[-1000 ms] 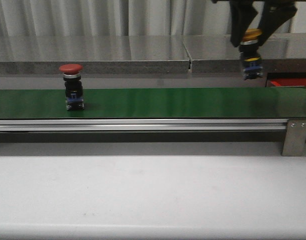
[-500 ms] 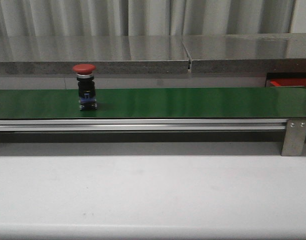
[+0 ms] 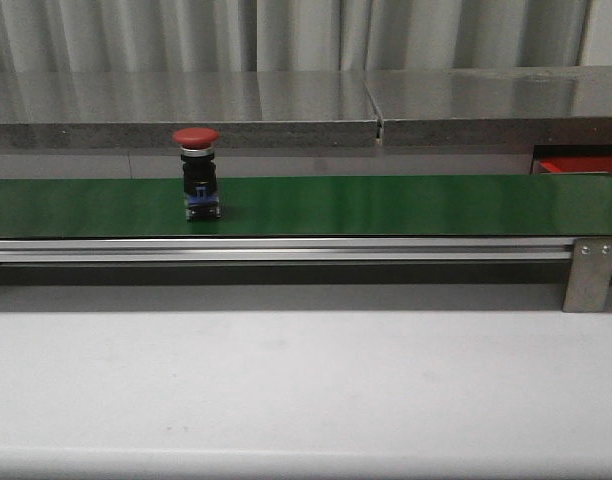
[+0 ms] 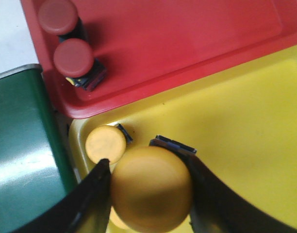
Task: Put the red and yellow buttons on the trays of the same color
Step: 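Carry the yellow button into the yellow tray and open the right gripper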
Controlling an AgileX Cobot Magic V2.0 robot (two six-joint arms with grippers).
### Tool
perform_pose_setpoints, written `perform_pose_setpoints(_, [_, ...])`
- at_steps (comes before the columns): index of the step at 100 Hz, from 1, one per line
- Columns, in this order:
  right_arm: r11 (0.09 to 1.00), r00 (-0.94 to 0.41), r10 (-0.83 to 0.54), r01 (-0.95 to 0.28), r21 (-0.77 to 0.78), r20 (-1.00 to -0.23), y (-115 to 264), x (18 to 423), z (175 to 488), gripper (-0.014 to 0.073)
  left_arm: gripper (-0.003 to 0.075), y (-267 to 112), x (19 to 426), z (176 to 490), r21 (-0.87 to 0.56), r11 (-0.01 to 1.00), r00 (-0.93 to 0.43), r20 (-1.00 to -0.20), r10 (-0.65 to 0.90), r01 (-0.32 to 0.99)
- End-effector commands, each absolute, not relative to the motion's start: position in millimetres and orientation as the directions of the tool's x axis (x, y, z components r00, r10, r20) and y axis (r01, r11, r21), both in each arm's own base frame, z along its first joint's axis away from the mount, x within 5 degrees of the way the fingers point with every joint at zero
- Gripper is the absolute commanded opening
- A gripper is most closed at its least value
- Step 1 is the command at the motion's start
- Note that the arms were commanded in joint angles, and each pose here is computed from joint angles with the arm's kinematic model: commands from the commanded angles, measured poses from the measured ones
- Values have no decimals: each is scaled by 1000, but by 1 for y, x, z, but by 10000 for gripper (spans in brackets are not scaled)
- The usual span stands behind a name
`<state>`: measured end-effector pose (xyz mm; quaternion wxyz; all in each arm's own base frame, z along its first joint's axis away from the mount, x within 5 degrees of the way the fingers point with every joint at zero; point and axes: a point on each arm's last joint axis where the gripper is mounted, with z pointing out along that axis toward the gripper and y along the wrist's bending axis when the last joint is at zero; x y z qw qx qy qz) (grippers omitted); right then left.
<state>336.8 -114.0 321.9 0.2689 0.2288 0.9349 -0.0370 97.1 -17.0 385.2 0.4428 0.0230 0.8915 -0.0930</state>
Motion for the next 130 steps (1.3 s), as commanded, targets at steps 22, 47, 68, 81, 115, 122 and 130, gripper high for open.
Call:
perform_pose_setpoints(22, [842, -610, 490, 517, 156, -622, -138, 323, 311, 186, -20, -18, 99, 396, -155, 979, -544, -837, -59, 133])
perform_pose_setpoints(47, [825, -586, 521, 533, 189, -621, -143, 330, 293, 186, -20, -18, 99, 396, -155, 979, -544, -837, -59, 133])
perform_pose_setpoints(68, [815, -565, 538, 539, 214, -625, -147, 342, 278, 186, -20, -18, 99, 396, -155, 979, -544, -837, -59, 133])
perform_pose_setpoints(81, [808, -543, 546, 544, 228, -638, -151, 347, 272, 186, -20, -18, 99, 396, -155, 979, -543, -838, -59, 133])
perform_pose_setpoints(115, [782, -523, 585, 567, 260, -620, -159, 360, 247, 186, -20, -18, 99, 396, -155, 979, -543, -838, -59, 133])
perform_pose_setpoints(122, [779, -520, 590, 569, 264, -618, -159, 362, 244, 186, -20, -18, 99, 396, -155, 979, -543, -838, -59, 133])
perform_pose_setpoints(130, [773, -520, 598, 574, 269, -610, -160, 363, 239, 186, -20, -18, 99, 396, -155, 979, -543, -838, -59, 133])
